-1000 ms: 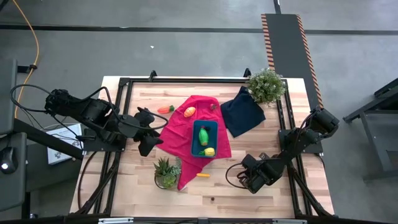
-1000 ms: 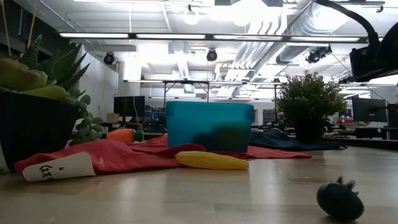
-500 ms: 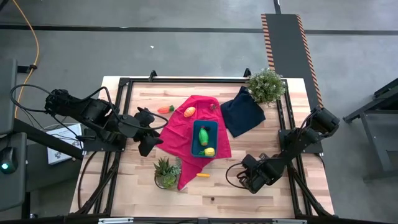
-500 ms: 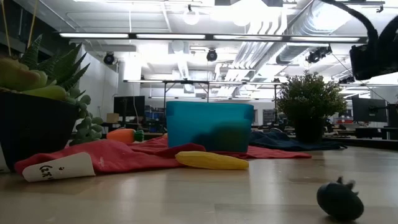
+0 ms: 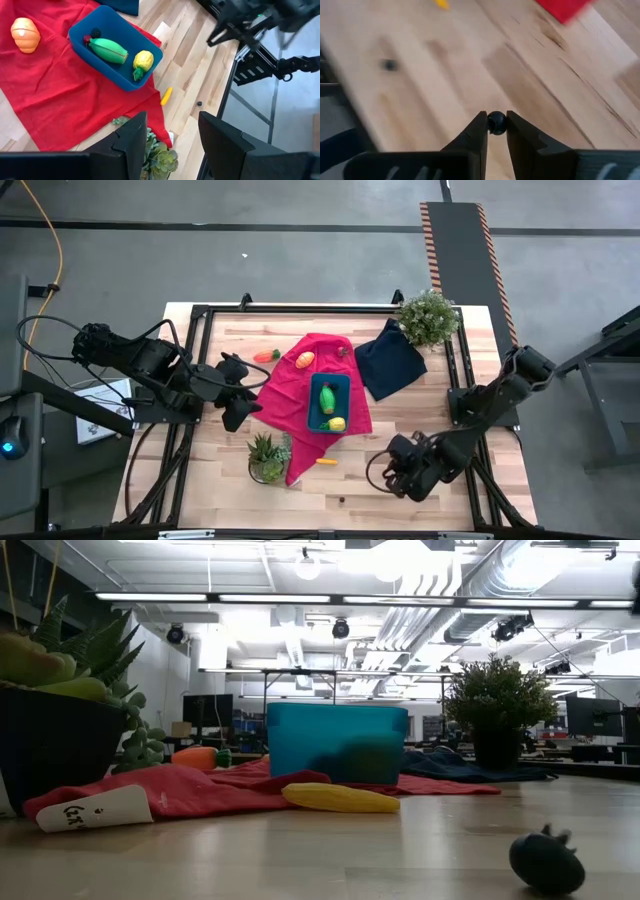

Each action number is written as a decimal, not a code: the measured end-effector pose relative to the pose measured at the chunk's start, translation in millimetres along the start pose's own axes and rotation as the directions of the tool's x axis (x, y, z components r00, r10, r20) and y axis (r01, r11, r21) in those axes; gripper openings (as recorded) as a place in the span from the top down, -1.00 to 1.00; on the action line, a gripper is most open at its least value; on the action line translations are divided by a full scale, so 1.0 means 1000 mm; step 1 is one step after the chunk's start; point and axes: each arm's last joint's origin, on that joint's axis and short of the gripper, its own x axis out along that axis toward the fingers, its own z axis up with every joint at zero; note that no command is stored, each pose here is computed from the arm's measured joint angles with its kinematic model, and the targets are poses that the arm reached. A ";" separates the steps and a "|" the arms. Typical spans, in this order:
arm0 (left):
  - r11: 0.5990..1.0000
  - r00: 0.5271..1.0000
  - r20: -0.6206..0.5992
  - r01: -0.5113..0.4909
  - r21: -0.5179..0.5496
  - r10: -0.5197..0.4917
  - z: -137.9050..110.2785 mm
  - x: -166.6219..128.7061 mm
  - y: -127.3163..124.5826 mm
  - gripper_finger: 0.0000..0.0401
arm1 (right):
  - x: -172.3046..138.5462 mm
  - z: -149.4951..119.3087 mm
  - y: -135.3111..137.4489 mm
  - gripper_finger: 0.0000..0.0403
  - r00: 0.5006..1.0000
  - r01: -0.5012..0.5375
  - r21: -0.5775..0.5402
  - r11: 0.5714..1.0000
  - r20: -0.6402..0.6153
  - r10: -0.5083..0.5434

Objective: Pick and placing Produce into tupperware
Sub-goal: Put the right blueberry into the blue bin, then put the carrot into the blue bin

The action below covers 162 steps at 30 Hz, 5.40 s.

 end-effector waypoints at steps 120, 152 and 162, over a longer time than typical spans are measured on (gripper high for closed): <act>0.854 0.877 -0.072 -0.439 0.278 0.475 0.077 0.043 0.129 0.17 | -0.063 0.243 -0.061 0.35 0.764 -0.072 -0.152 0.986 0.627 0.153; 0.853 0.821 -0.280 -0.407 0.325 0.498 0.111 0.106 0.212 0.17 | -0.080 0.247 -0.101 0.36 0.812 0.050 -0.115 0.992 0.583 0.027; 0.932 0.834 -0.423 -0.279 0.231 0.354 0.083 0.112 0.248 0.17 | -0.080 0.254 -0.112 0.36 0.805 0.071 -0.082 0.994 0.593 -0.008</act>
